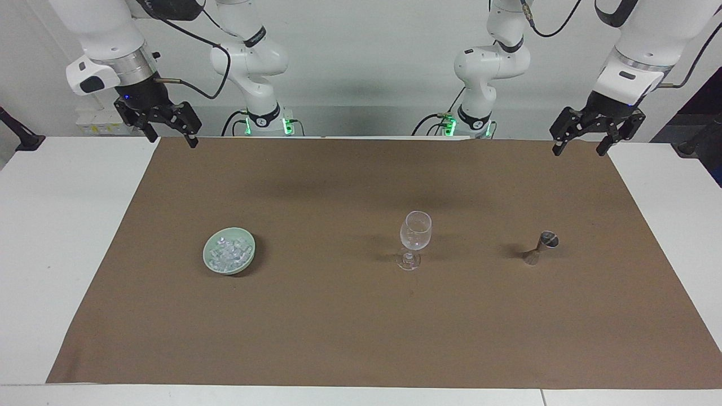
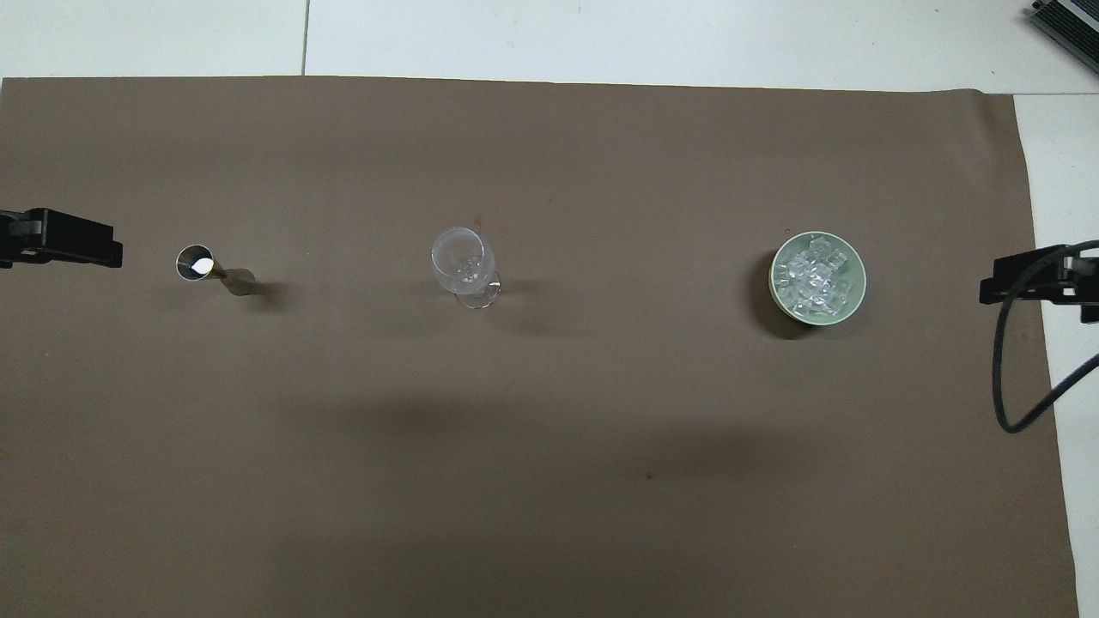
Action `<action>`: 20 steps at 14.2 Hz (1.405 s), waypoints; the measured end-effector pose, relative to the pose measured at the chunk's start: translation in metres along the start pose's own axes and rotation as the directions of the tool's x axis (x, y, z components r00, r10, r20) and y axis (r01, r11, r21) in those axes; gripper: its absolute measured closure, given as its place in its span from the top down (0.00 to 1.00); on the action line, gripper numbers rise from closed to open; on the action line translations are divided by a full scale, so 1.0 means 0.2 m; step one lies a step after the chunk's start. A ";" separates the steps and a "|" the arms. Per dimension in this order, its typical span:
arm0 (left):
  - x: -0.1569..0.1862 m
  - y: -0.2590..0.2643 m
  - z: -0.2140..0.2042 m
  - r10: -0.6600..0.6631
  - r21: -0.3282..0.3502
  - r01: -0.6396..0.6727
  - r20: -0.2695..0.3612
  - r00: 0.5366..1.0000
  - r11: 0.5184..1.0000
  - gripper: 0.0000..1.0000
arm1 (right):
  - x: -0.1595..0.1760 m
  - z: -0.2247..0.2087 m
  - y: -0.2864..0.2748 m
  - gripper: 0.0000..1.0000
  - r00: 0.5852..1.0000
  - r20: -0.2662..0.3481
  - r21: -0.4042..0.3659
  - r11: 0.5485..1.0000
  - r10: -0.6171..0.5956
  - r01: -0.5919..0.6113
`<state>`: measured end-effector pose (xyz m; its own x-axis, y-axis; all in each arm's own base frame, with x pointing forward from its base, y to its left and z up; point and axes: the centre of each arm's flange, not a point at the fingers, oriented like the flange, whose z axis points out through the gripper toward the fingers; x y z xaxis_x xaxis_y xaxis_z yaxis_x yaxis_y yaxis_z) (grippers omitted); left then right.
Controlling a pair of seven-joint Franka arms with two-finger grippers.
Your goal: Pour wine and add ice with both arms
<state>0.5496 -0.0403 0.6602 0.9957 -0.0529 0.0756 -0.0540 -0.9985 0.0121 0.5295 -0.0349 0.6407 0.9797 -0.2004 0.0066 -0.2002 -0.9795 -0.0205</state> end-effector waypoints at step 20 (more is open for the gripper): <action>0.09 -0.14 0.19 0.247 -0.059 -0.244 0.045 0.968 0.968 1.00 | 0.00 0.00 0.00 1.00 1.000 0.000 0.000 1.000 0.000 0.000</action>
<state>0.5720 -0.0131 0.6234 0.9540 -0.2983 0.0310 -0.2996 -0.9526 0.0525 0.5295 -0.0349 0.6407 0.9797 -0.2004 0.0066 -0.2002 -0.9795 -0.0205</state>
